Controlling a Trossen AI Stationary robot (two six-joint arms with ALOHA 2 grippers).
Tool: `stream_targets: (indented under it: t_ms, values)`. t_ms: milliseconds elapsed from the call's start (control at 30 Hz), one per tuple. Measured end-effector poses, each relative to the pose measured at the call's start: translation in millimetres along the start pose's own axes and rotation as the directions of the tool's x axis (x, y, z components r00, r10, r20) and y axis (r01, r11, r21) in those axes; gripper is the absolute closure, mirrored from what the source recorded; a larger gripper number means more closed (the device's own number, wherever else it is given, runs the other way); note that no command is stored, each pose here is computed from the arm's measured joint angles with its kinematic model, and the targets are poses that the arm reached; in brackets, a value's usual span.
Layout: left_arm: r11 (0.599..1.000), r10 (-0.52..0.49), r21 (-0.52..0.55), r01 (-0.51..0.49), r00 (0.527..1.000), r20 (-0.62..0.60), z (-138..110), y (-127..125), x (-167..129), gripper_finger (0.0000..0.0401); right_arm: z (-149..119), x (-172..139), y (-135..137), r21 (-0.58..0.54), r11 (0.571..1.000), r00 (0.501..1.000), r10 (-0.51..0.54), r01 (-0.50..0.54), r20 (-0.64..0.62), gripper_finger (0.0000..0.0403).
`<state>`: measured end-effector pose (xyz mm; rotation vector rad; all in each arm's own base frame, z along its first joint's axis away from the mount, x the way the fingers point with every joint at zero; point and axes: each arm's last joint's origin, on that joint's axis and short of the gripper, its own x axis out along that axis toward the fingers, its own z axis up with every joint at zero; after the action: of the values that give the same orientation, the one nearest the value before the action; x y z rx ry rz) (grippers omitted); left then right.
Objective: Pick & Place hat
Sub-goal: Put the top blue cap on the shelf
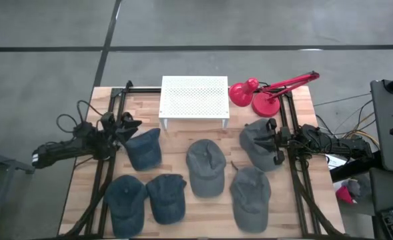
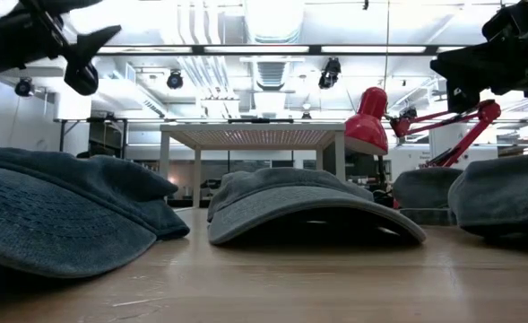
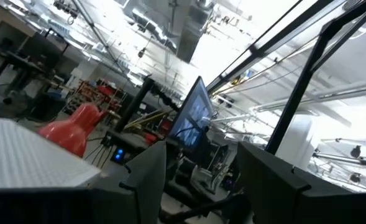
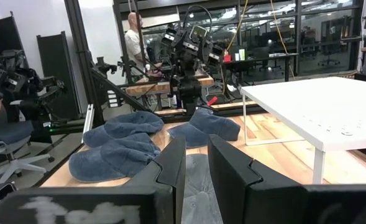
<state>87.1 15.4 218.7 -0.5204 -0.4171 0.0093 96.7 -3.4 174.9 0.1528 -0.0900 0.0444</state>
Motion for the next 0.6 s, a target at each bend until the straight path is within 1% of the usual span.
stream_targets:
  t_ms: [100,200,300,367,467,600]
  values:
    - [1.000,0.025,0.020,-0.024,0.999,-0.037,12,-7,5,0.0201,0,0,0,-0.003,1.000,1.000,0.000,0.000,0.000,0.0339]
    - [0.995,0.097,0.026,-0.095,0.985,-0.144,19,-12,12,0.0201,0,0,0,-0.003,1.000,1.000,0.000,0.000,0.000,0.0339]
    - [0.985,0.174,0.030,-0.172,0.952,-0.253,28,-16,23,0.0201,0,0,0,-0.003,1.000,1.000,-0.001,0.001,0.000,0.0339]
    - [0.972,0.231,0.031,-0.233,0.916,-0.327,32,-18,32,0.0201,0,0,0,-0.003,1.000,1.000,0.000,0.000,0.000,0.0339]
    - [0.945,0.303,0.026,-0.325,0.845,-0.440,37,-20,46,0.0201,0,0,0,-0.003,1.000,1.000,0.000,0.000,0.000,0.0339]
    - [0.891,0.377,0.007,-0.454,0.731,-0.568,43,-22,64,0.0201,0,0,0,-0.004,1.000,1.000,0.000,0.000,0.000,0.0339]
